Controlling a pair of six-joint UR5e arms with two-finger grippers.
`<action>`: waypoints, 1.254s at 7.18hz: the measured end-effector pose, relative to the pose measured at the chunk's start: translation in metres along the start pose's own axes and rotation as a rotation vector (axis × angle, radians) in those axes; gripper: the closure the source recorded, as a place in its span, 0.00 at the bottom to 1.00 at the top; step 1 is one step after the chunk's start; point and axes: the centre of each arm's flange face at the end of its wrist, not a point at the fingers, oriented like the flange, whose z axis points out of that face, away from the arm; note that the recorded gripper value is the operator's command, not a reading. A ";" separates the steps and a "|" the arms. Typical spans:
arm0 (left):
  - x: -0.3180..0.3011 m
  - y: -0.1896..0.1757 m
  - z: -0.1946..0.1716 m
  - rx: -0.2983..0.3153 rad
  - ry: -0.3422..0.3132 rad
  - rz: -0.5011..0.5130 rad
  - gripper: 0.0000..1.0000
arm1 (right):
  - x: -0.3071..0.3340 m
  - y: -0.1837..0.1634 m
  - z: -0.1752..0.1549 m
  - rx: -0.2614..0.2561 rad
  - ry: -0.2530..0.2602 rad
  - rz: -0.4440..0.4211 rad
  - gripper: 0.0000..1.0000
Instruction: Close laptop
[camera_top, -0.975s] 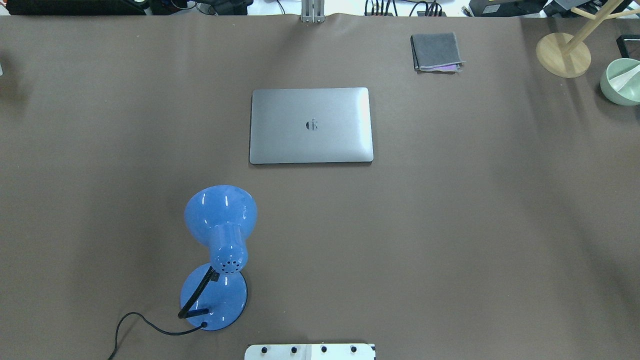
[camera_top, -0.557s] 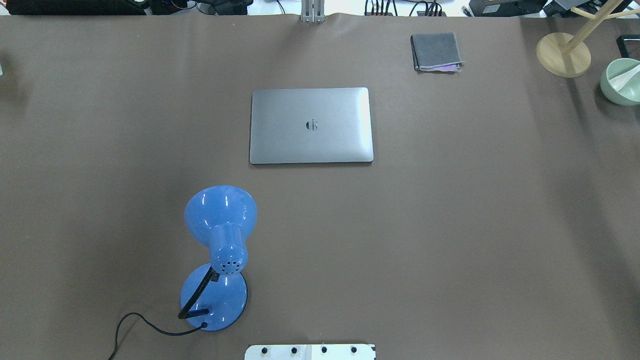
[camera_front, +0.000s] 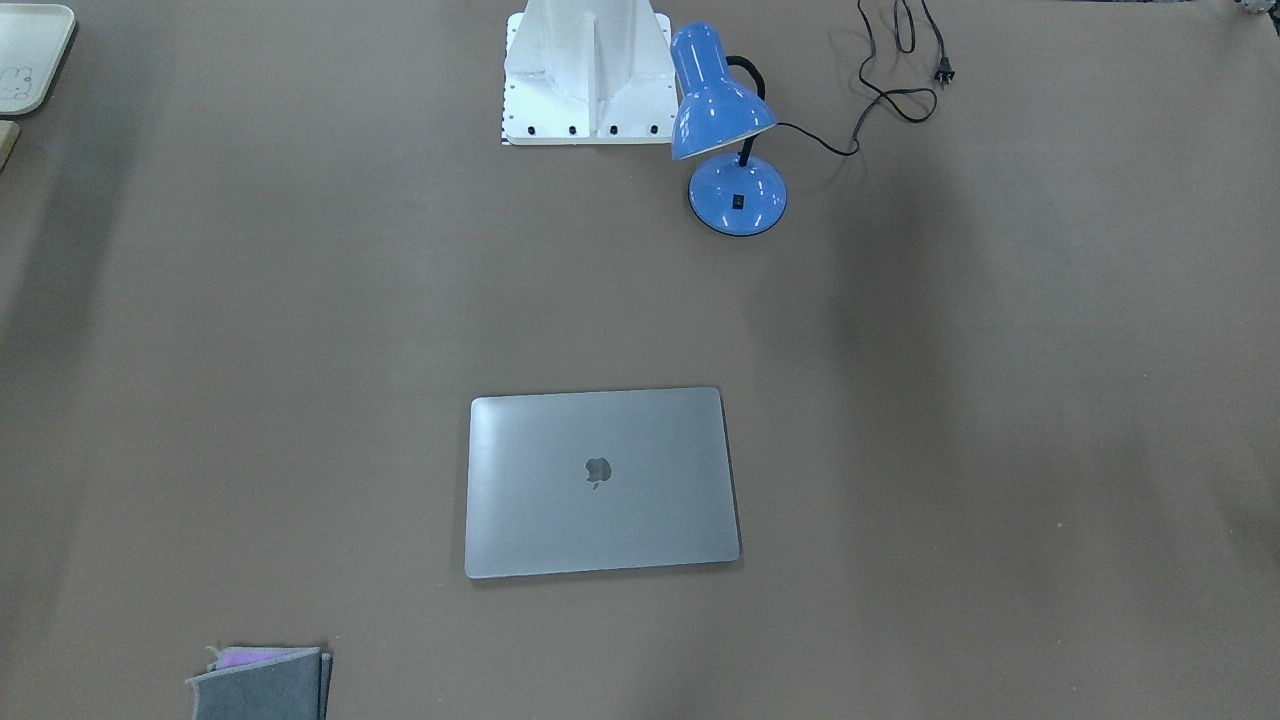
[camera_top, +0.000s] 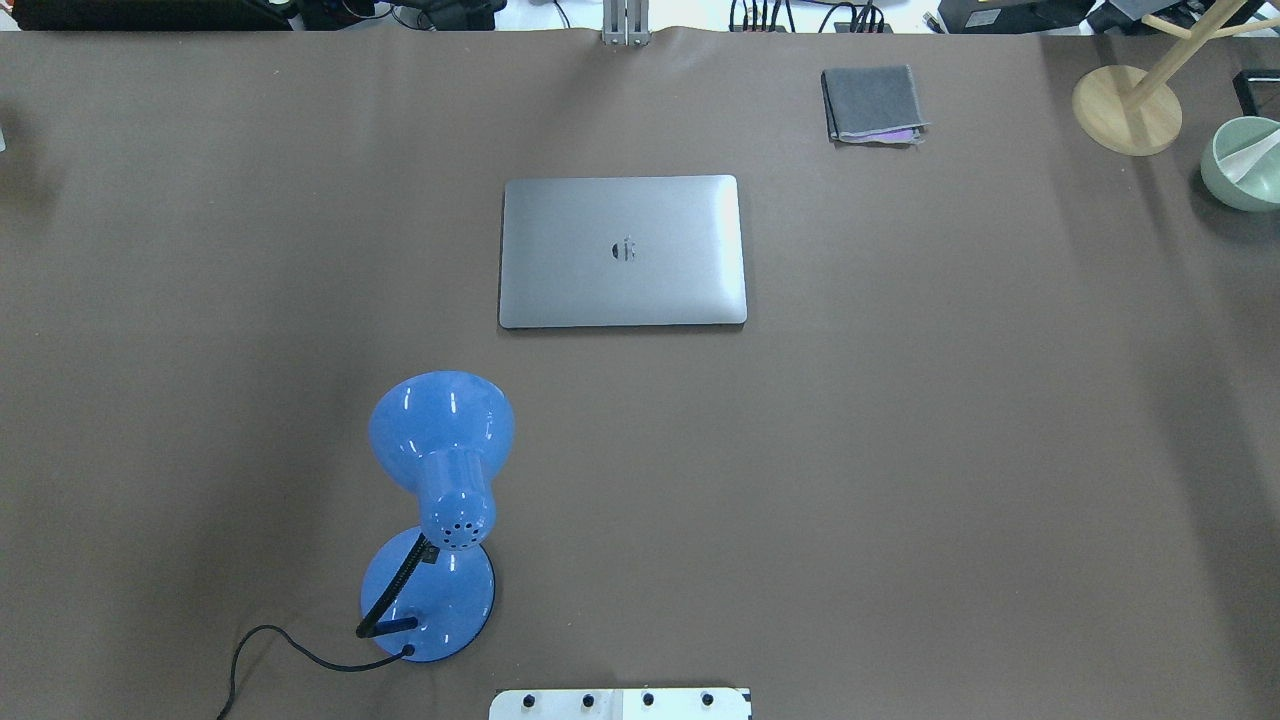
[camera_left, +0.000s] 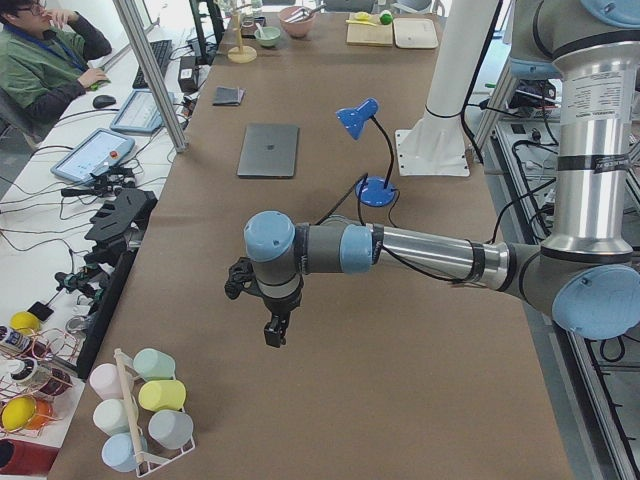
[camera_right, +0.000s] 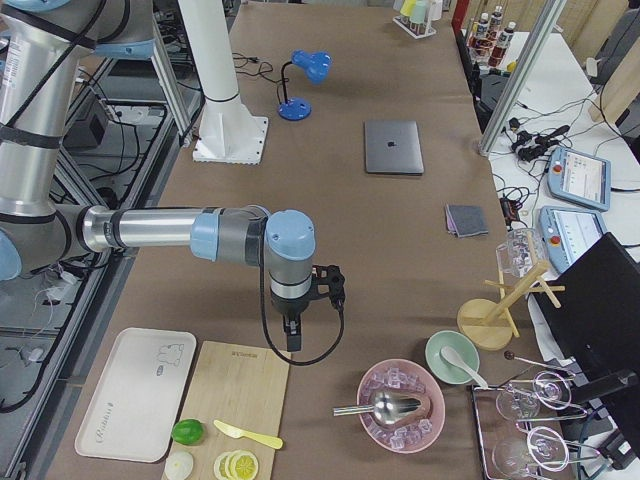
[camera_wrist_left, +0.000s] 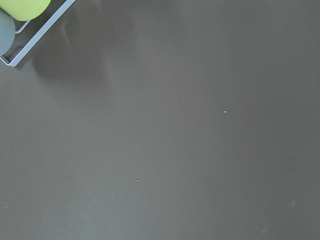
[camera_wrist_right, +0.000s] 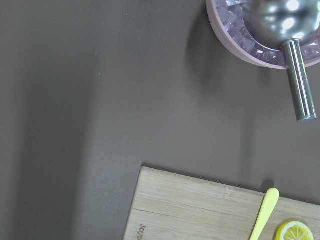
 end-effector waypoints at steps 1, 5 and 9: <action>0.002 -0.001 -0.003 0.006 -0.001 0.007 0.01 | 0.000 0.000 0.000 0.003 -0.004 0.000 0.00; 0.002 -0.001 -0.003 0.012 -0.003 0.013 0.01 | 0.000 0.001 0.002 0.003 -0.013 0.001 0.00; 0.002 -0.001 -0.003 0.011 -0.003 0.012 0.01 | -0.002 0.002 0.004 0.006 -0.039 0.002 0.00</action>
